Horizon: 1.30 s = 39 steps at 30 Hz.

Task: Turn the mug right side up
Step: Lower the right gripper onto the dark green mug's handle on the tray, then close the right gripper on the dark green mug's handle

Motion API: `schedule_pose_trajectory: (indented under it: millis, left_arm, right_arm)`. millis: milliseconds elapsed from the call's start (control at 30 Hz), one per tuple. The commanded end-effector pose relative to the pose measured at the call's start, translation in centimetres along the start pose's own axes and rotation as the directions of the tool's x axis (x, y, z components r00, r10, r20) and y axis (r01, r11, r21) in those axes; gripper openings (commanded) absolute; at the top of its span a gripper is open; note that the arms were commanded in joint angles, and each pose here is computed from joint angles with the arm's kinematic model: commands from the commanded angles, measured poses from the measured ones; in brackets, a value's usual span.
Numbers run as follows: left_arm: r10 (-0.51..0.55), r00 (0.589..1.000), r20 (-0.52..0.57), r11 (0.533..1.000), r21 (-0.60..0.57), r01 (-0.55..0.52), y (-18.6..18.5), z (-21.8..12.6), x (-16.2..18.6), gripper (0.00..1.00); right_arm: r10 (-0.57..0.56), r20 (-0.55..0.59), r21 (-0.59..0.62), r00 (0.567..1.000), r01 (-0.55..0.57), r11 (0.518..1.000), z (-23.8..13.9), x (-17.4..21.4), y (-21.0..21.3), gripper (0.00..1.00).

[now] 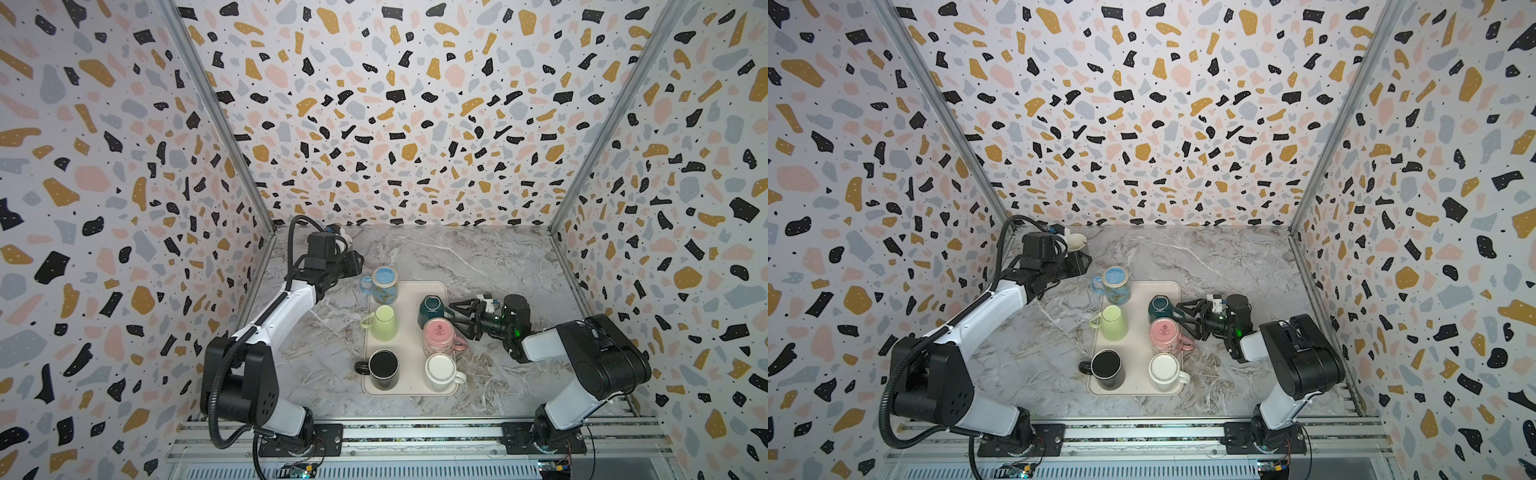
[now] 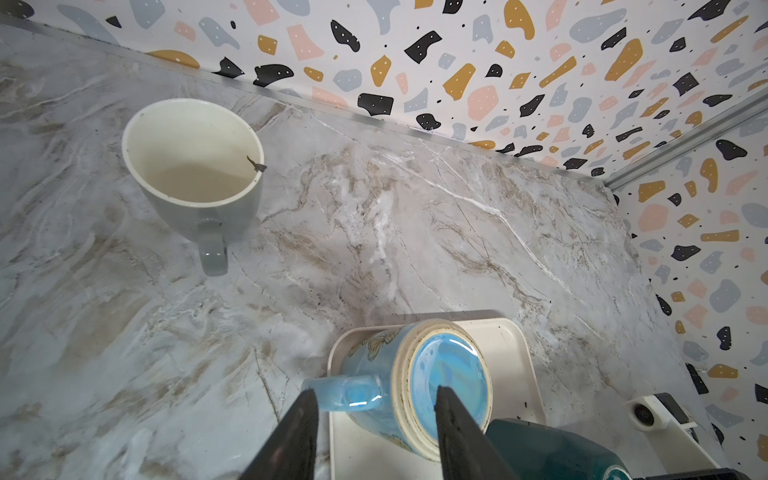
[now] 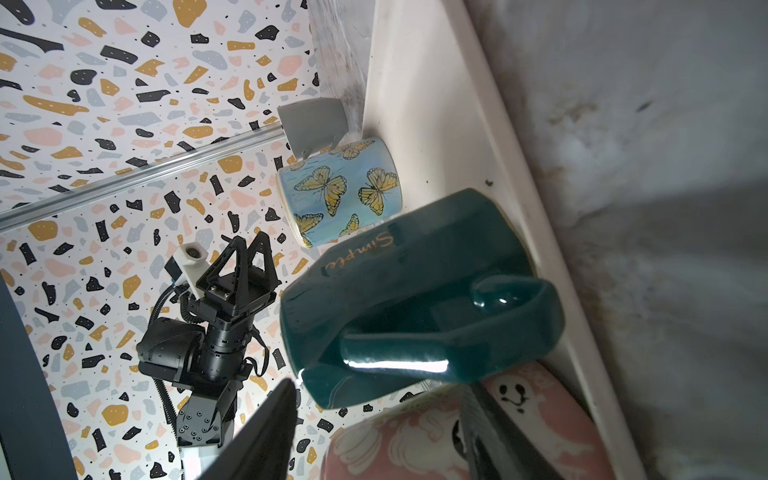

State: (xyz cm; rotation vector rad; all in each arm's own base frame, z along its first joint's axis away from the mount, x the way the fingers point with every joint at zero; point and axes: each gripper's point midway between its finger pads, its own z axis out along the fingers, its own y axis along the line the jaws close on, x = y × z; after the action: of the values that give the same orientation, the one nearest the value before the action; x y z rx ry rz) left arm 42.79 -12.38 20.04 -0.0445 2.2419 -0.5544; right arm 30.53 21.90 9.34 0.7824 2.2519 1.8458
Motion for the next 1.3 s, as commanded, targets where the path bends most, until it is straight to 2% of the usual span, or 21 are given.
schedule_pose_trajectory:
  millis: [0, 233, 667, 833, 1267]
  left_arm:
    - [0.013, 0.999, 0.038, 0.999, 0.031, -0.015, -1.1, -0.6, -1.2, 0.47]
    - [0.014, 0.999, 0.04, 0.999, 0.03, -0.015, -1.1, -0.7, -1.3, 0.47]
    - [0.014, 0.999, 0.036, 1.0, 0.023, -0.015, -1.0, -0.7, -1.3, 0.47]
    - [0.015, 0.999, 0.032, 1.0, 0.019, -0.015, -0.9, -0.5, -1.1, 0.47]
    - [0.009, 1.0, 0.012, 1.0, 0.013, -0.009, -0.6, 0.1, -0.7, 0.47]
  right_arm:
    - [-0.025, -0.001, -0.032, 1.0, 0.025, 0.999, 0.7, -0.4, 1.1, 0.64]
    - [-0.027, 0.02, -0.076, 0.999, 0.028, 0.997, 1.7, -1.7, 2.2, 0.64]
    - [-0.028, 0.092, -0.071, 0.995, 0.035, 0.997, 2.3, -3.5, 1.9, 0.64]
    - [-0.044, 0.109, -0.103, 0.993, 0.055, 0.993, 2.9, -4.1, 2.7, 0.64]
    - [0.001, 0.169, -0.15, 0.986, 0.025, 0.988, 3.7, -5.0, 2.8, 0.6]
